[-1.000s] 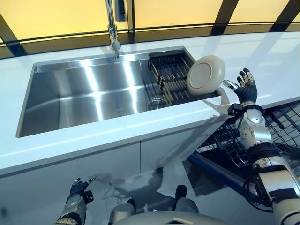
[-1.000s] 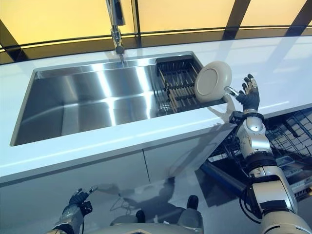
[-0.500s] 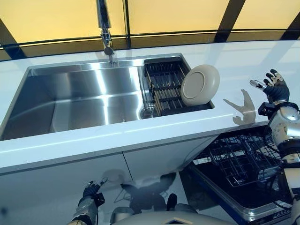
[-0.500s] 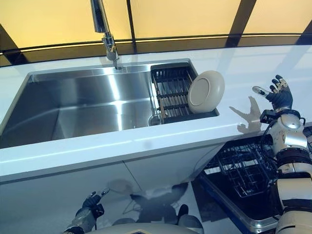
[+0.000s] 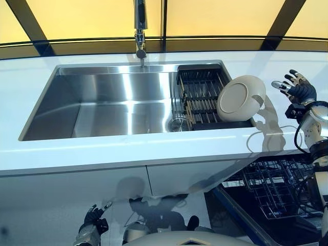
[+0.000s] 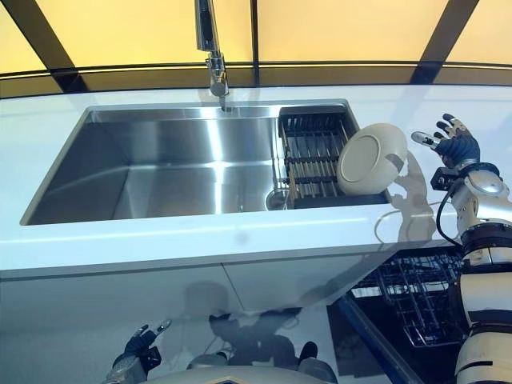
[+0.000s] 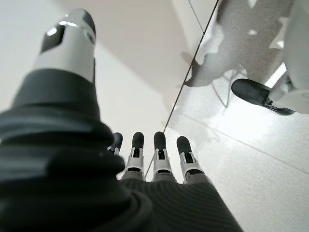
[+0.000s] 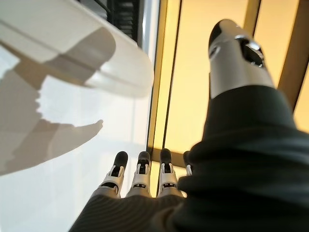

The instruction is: Take plates into dishwasher

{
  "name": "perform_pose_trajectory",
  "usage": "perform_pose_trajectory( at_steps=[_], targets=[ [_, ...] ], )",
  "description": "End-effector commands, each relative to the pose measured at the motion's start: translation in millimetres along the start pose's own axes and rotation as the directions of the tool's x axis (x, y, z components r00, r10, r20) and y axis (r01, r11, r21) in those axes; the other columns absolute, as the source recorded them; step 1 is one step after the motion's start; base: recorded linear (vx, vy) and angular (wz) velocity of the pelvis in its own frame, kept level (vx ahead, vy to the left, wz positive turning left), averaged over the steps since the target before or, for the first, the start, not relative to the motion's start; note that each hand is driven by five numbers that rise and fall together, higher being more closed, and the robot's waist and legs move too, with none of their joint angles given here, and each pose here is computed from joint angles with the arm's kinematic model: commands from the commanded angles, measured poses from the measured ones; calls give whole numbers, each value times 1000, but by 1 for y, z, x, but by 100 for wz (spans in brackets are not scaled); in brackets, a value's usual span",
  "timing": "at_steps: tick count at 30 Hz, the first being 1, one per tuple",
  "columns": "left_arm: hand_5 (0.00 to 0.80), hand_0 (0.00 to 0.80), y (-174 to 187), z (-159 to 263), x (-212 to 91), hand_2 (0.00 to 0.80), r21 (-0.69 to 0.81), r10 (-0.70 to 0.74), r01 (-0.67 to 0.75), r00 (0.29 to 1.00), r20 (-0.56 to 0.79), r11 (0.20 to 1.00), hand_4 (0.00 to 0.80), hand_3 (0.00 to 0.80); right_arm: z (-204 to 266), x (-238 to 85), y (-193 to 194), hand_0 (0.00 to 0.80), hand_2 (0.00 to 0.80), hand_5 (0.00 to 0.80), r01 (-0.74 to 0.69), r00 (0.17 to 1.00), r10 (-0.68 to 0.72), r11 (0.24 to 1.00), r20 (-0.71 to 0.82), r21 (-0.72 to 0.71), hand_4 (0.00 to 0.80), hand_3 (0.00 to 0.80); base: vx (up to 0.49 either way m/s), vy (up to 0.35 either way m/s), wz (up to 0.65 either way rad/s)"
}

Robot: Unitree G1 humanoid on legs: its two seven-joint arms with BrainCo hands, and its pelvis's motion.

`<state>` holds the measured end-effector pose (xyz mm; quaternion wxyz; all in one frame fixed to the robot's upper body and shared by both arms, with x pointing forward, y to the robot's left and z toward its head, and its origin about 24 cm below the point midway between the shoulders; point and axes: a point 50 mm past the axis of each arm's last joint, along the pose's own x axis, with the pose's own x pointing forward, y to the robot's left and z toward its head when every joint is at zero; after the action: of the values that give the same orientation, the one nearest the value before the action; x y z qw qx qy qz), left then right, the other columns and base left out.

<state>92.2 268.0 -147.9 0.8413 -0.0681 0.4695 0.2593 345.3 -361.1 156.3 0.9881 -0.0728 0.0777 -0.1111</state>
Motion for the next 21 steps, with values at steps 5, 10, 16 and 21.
perform_pose_trajectory(
  at_steps=[5,10,16,21],
  targets=[
    [0,0,15,26,4,0,69,14,-22,994,106,997,0,0,65,5,-7,0,0,0,-19,997,27,994,69,-109,0,0,26,-1,8],
    [0,0,21,23,2,0,67,34,-41,994,100,997,0,0,75,4,-9,0,0,0,-15,997,25,993,77,-120,0,0,7,-8,5],
    [0,0,20,22,2,0,57,28,-35,994,107,998,0,0,79,5,-6,0,0,0,-33,998,42,987,57,-156,0,0,0,0,0],
    [0,0,19,23,2,0,51,32,-38,993,116,998,0,0,77,6,-5,0,0,0,-39,998,46,984,40,-172,0,0,0,0,0]
  ],
)
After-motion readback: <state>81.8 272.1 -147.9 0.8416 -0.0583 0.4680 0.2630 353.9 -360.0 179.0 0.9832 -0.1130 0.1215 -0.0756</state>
